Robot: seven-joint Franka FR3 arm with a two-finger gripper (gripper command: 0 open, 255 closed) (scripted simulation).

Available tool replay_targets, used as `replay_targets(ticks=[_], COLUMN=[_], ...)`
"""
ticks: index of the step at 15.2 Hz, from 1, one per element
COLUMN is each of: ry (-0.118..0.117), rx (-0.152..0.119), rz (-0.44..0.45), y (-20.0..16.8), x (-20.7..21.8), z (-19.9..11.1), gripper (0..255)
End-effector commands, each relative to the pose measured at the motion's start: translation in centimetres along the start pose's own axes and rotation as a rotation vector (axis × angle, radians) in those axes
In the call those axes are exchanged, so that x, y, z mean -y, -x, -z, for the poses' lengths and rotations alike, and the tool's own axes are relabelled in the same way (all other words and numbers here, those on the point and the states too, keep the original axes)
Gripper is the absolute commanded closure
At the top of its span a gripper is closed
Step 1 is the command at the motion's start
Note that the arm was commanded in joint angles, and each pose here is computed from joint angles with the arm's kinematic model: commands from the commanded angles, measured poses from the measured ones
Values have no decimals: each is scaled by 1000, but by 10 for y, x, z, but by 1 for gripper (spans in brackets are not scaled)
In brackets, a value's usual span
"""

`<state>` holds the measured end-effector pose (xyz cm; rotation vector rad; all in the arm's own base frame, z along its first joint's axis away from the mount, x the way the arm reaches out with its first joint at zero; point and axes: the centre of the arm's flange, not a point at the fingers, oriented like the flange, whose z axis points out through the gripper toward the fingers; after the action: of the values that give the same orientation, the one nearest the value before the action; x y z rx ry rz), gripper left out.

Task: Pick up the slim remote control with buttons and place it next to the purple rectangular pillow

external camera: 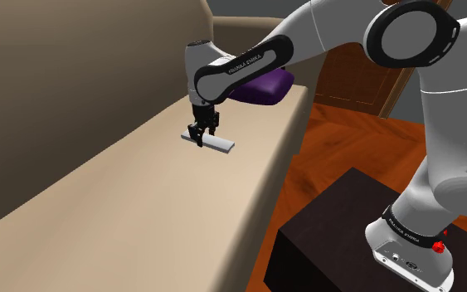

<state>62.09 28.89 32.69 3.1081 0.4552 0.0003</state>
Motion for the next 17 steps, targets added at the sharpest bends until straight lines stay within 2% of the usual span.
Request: replay_targets(ticks=[1, 17], ry=[0, 0], rx=[2, 2], rz=[0, 0], y=[0, 0], x=[0, 0], z=[4, 89], gripper=[255, 255])
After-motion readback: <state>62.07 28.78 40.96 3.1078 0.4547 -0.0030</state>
